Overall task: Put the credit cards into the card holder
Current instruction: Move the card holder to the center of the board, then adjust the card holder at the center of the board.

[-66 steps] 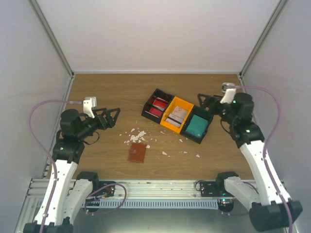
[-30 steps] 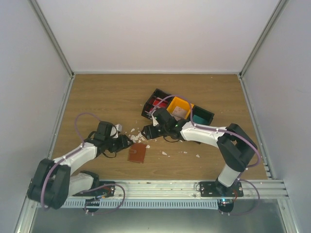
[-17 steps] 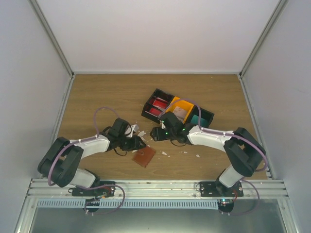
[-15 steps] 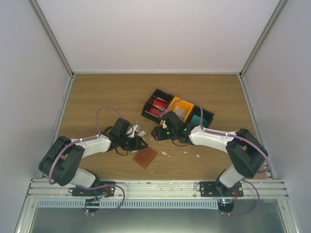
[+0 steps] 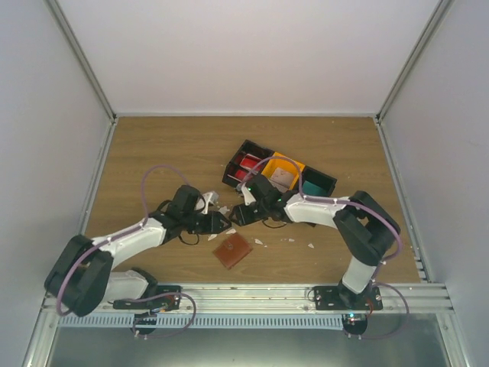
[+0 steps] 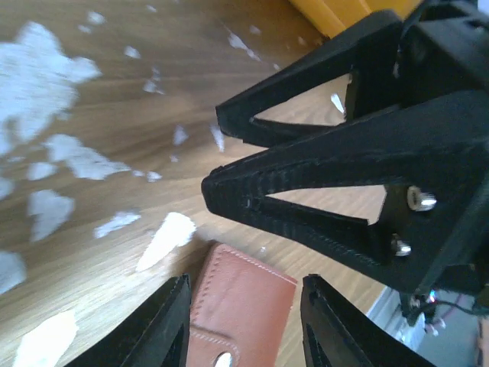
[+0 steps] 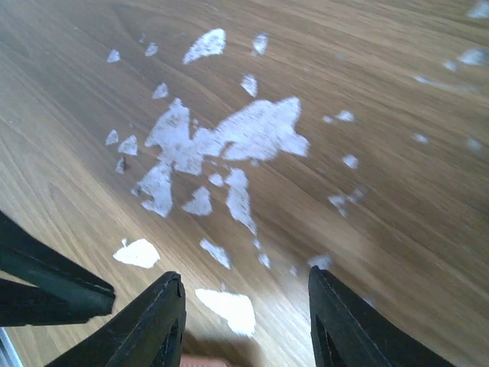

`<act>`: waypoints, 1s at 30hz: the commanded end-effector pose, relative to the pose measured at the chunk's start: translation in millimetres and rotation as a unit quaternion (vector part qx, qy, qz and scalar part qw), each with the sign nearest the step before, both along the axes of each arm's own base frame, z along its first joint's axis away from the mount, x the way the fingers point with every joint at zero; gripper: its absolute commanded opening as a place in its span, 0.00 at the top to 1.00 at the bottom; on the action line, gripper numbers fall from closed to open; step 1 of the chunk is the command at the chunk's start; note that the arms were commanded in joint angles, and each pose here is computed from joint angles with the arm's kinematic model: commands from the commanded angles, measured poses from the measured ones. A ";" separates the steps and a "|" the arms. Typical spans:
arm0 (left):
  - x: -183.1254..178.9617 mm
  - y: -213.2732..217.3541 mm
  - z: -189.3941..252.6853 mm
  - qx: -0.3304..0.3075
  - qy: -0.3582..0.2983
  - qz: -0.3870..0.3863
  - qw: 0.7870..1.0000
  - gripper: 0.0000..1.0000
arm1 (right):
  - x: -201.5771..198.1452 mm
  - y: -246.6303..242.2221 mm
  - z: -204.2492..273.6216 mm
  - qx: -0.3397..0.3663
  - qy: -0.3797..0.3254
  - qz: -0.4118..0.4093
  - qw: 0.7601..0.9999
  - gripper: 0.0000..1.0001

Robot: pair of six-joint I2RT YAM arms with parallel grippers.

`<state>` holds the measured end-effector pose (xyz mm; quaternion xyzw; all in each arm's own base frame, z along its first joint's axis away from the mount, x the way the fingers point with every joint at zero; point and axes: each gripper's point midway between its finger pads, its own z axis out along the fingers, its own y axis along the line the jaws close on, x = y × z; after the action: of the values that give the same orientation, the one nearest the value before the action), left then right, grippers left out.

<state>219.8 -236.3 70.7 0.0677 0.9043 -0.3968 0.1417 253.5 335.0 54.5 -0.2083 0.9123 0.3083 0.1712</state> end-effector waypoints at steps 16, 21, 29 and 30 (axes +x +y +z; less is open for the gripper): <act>-79.7 34.6 -32.5 -0.011 0.142 0.043 0.989 0.63 | -26.0 1.5 -29.6 -0.040 0.018 0.042 0.998 0.73; -77.8 24.6 -29.5 -0.040 0.146 0.029 0.988 0.77 | -31.4 0.0 -32.5 -0.042 0.023 0.044 0.998 0.73; -61.7 23.1 -39.7 -0.008 0.132 0.029 0.991 0.91 | -41.4 -21.0 -39.8 -0.073 0.026 0.037 0.996 0.76; -60.5 22.1 -40.3 -0.008 0.132 0.027 0.991 0.91 | -43.2 -23.7 -40.2 -0.076 0.027 0.035 0.996 0.76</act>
<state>142.7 -204.1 22.0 -0.0388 0.9186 -0.3933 0.0011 222.9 329.7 23.0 -0.2494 0.9176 0.2796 0.1331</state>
